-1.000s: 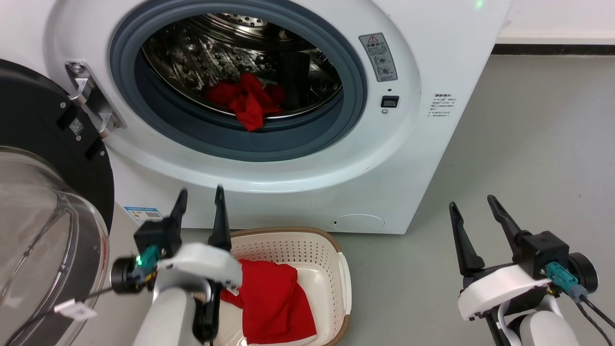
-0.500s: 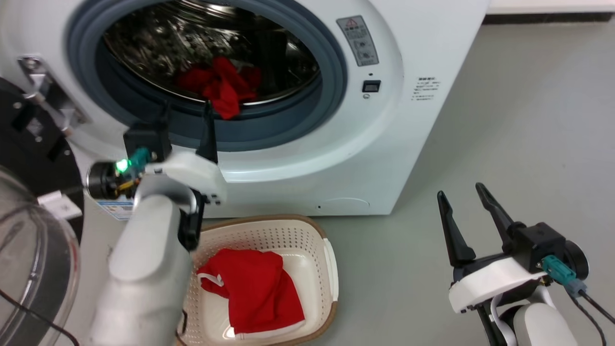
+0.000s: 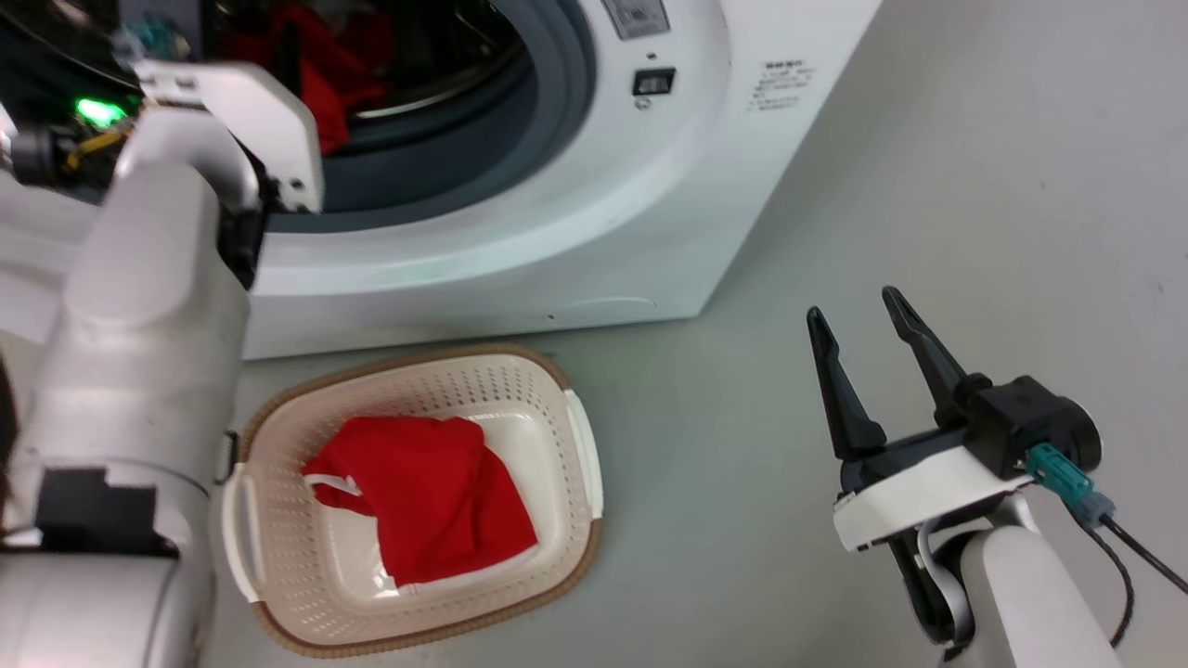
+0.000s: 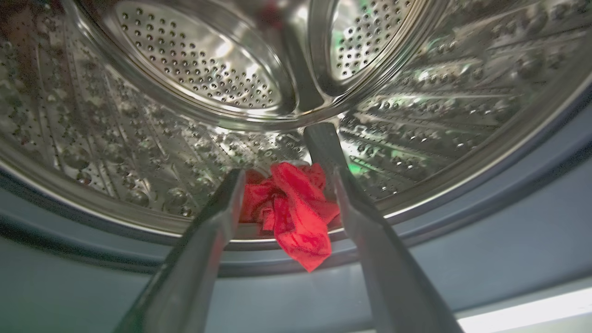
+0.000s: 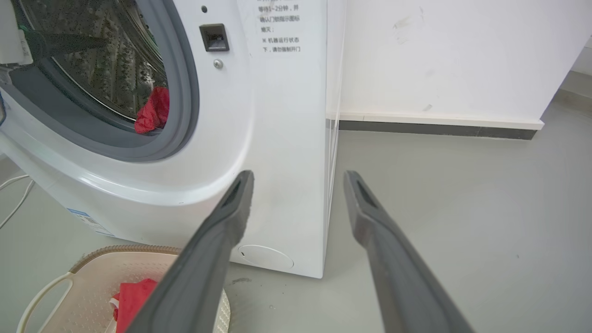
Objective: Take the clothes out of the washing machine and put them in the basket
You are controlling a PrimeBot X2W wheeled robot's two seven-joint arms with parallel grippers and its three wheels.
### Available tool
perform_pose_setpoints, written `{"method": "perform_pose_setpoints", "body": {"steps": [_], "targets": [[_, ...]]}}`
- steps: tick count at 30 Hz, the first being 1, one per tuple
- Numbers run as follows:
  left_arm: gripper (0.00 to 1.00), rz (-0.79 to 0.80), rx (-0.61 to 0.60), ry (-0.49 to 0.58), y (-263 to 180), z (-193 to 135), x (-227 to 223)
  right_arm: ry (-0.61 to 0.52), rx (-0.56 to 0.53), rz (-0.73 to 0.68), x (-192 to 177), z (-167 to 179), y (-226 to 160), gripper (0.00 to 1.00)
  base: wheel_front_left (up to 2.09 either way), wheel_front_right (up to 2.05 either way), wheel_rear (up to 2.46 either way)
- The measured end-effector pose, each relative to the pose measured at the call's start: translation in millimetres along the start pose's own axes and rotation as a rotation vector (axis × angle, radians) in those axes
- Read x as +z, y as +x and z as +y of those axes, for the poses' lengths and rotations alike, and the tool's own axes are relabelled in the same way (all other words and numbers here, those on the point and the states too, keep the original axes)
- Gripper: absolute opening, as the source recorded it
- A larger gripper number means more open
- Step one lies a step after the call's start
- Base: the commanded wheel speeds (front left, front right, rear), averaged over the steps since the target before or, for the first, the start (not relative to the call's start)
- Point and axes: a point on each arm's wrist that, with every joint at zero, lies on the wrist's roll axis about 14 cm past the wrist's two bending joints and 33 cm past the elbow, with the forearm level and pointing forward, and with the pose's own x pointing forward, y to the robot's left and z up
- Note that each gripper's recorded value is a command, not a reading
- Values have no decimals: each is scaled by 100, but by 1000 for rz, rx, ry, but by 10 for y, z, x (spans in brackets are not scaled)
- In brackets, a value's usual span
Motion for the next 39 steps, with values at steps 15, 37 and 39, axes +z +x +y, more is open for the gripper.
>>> {"method": "perform_pose_setpoints", "body": {"steps": [15, 37, 39], "targets": [[100, 524, -57, 108, 726, -158, -866, 27, -81, 109, -501, -344, 62, 100, 0, 0, 0], [0, 515, 55, 72, 862, -70, -847, 44, -95, 125, -566, -396, 69, 100, 0, 0, 0], [0, 429, 65, 82, 871, -41, -710, 43, -93, 120, -543, -389, 65, 100, 0, 0, 0]]}}
